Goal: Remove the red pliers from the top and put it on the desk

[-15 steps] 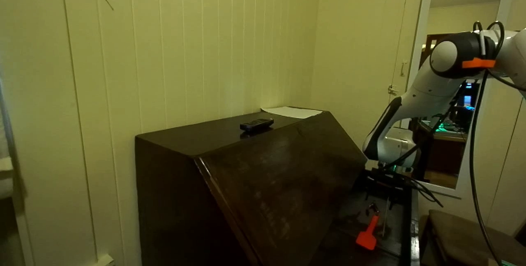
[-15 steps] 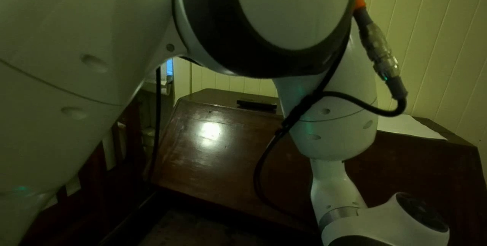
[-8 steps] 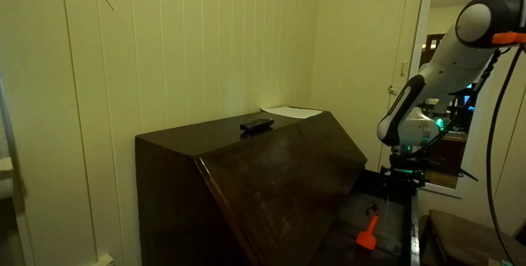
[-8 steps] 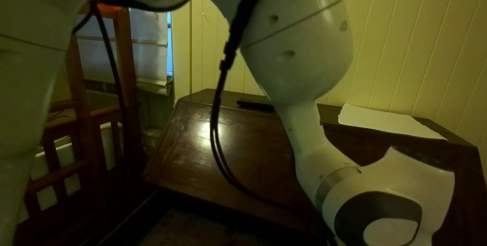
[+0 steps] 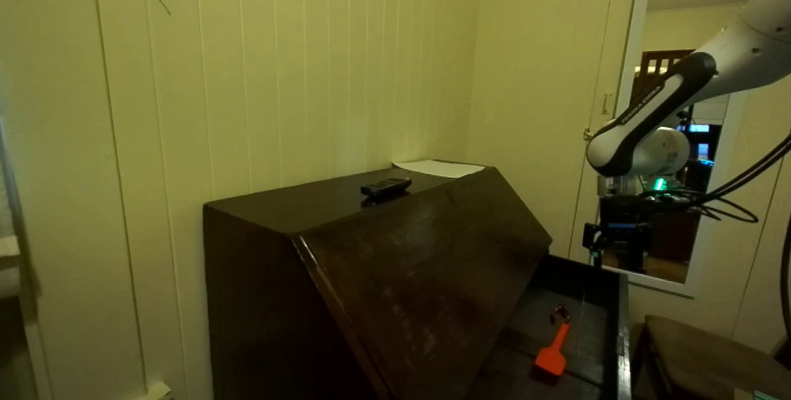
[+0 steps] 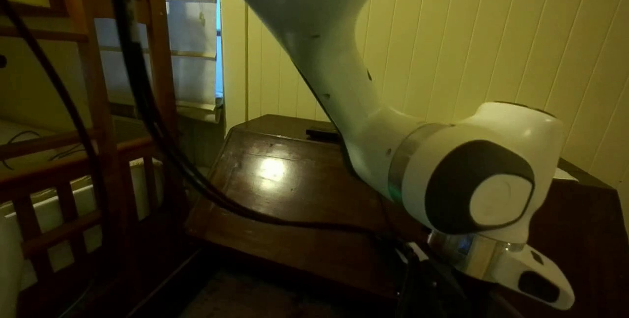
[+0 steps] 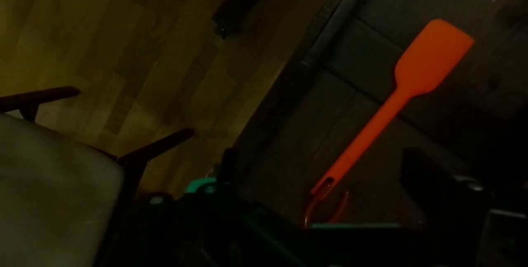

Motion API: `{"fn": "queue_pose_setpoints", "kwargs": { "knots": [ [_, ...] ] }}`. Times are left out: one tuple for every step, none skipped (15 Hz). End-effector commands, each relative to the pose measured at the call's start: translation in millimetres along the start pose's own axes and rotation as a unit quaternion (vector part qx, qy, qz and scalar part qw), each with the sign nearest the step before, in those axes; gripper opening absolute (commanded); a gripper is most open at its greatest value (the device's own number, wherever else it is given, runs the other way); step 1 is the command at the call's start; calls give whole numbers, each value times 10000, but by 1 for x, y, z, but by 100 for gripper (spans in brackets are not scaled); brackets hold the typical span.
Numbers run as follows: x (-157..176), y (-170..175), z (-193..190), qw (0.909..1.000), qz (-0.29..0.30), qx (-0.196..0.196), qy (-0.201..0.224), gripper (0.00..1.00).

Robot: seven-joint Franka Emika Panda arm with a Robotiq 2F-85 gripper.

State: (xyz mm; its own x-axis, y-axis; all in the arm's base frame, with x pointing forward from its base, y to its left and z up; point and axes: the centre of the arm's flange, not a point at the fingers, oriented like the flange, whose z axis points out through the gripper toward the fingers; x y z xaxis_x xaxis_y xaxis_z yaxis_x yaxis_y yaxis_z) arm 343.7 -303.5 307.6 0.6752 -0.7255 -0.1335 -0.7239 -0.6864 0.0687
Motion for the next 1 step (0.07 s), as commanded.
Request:
{"fn": "queue_pose_setpoints", "kwargs": {
  "knots": [
    [-3,0,0,10000,-19,15,1,100]
  ]
}}
